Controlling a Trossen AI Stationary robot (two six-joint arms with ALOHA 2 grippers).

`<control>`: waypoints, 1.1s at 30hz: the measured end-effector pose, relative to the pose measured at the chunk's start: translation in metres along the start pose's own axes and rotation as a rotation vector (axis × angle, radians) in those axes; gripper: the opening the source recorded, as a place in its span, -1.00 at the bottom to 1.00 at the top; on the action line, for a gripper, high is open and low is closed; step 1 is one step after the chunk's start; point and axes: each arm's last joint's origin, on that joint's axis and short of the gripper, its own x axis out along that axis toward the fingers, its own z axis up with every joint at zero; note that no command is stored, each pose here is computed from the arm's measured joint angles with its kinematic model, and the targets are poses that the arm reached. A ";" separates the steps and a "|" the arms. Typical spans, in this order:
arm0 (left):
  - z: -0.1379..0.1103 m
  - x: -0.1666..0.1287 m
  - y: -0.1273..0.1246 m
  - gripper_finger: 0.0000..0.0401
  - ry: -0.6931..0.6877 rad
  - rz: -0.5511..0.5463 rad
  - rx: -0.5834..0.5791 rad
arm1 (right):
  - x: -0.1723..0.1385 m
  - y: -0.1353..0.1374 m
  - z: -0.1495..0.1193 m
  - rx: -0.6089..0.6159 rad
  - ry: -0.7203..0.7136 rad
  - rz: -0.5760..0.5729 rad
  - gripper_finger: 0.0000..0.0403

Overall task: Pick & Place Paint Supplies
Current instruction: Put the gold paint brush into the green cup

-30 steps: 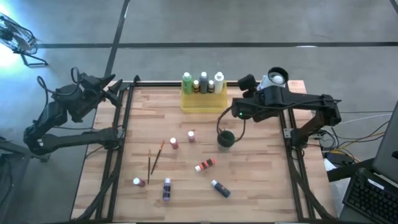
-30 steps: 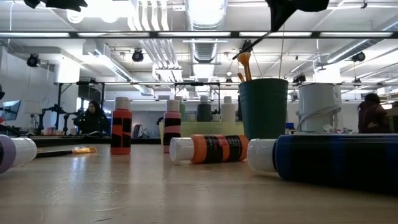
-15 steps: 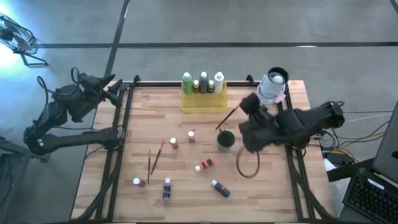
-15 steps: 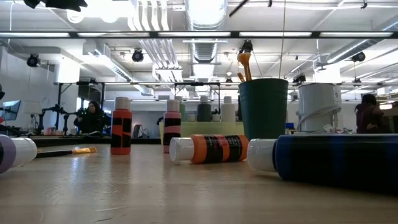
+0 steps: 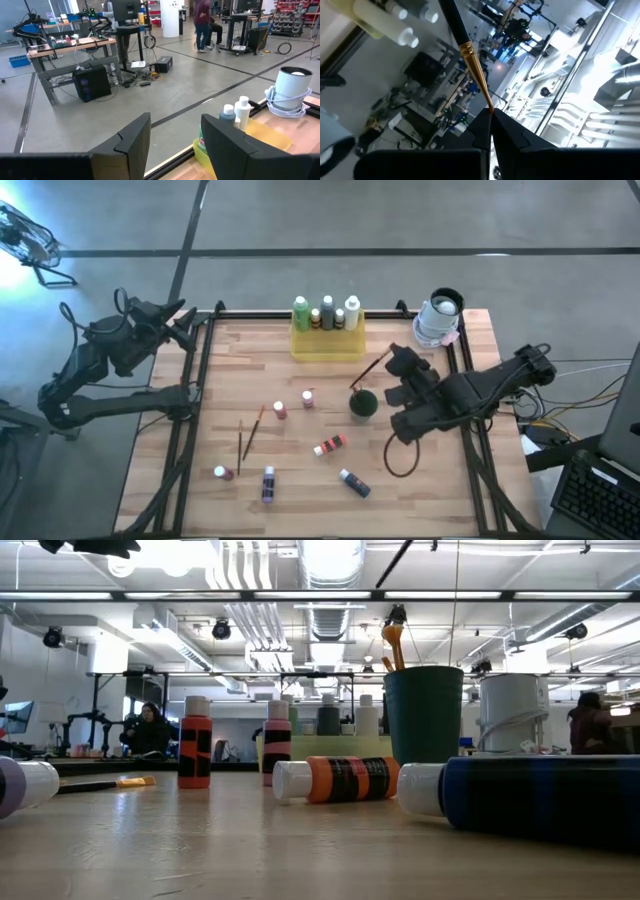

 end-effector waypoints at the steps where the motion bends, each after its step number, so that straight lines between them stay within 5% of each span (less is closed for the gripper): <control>1: 0.000 0.000 0.000 -0.10 0.000 -0.001 0.000 | 0.000 0.001 -0.002 0.020 0.000 0.003 -0.96; 25: 0.002 0.003 -0.003 -0.10 -0.007 -0.012 -0.061 | -0.009 -0.023 -0.037 0.204 -0.123 0.087 -0.96; 28: 0.008 0.008 -0.011 -0.10 -0.022 -0.157 -0.240 | -0.009 -0.024 -0.036 0.190 -0.104 0.062 -0.96; 33: 0.032 0.031 -0.053 -0.10 -0.068 -0.774 -0.325 | -0.007 -0.025 -0.031 0.148 -0.074 0.031 -0.96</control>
